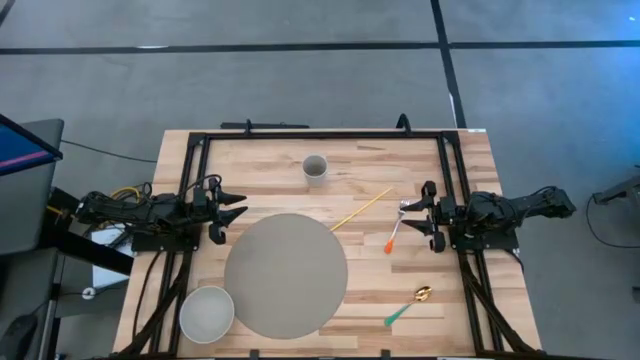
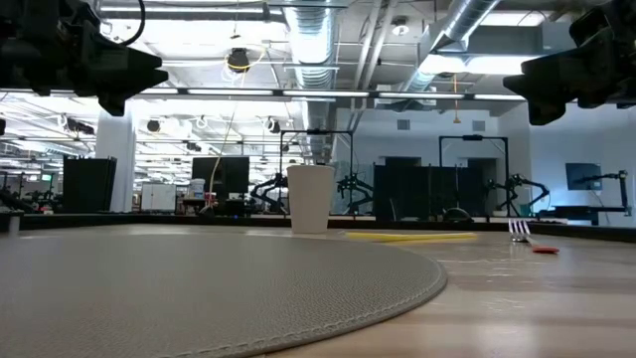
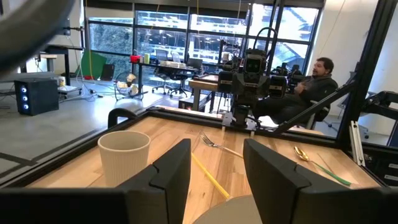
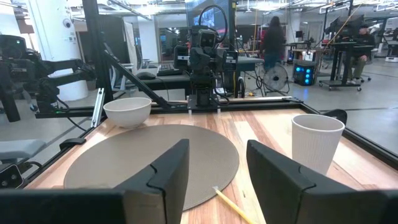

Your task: Pick & Place Utensil

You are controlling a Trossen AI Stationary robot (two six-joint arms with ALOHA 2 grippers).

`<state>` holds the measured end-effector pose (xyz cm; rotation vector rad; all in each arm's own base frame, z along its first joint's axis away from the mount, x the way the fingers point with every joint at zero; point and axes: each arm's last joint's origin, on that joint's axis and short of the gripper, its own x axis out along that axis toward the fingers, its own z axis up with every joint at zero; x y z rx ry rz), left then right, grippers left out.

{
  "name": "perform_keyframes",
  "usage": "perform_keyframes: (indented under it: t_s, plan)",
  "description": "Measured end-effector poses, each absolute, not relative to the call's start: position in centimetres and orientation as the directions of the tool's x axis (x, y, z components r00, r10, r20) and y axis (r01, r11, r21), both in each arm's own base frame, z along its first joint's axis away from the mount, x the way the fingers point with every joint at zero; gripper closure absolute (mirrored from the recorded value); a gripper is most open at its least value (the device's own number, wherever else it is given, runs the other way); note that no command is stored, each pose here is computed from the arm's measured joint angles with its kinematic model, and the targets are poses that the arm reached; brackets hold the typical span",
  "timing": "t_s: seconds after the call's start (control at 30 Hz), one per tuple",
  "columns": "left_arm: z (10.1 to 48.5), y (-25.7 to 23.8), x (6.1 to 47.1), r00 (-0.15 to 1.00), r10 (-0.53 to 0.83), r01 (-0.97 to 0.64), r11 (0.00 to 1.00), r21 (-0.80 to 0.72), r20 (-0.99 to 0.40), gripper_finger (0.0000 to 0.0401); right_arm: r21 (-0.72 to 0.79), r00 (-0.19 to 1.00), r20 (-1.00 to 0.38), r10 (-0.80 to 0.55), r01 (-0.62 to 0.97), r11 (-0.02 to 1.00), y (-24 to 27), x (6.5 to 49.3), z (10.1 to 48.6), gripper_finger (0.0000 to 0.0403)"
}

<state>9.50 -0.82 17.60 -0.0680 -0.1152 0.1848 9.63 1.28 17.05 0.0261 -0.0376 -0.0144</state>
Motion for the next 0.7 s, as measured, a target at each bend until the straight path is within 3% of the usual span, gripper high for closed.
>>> perform_keyframes:
  t_s: [0.7]
  plan:
    - [17.62, -0.82, 9.50, 0.976, 0.187, -0.179, 0.981, -0.078, 0.108, 0.0252, 0.026, 0.999, 0.037, -0.015, 0.014, 1.000, 1.28, 9.63, 17.05, 0.0248]
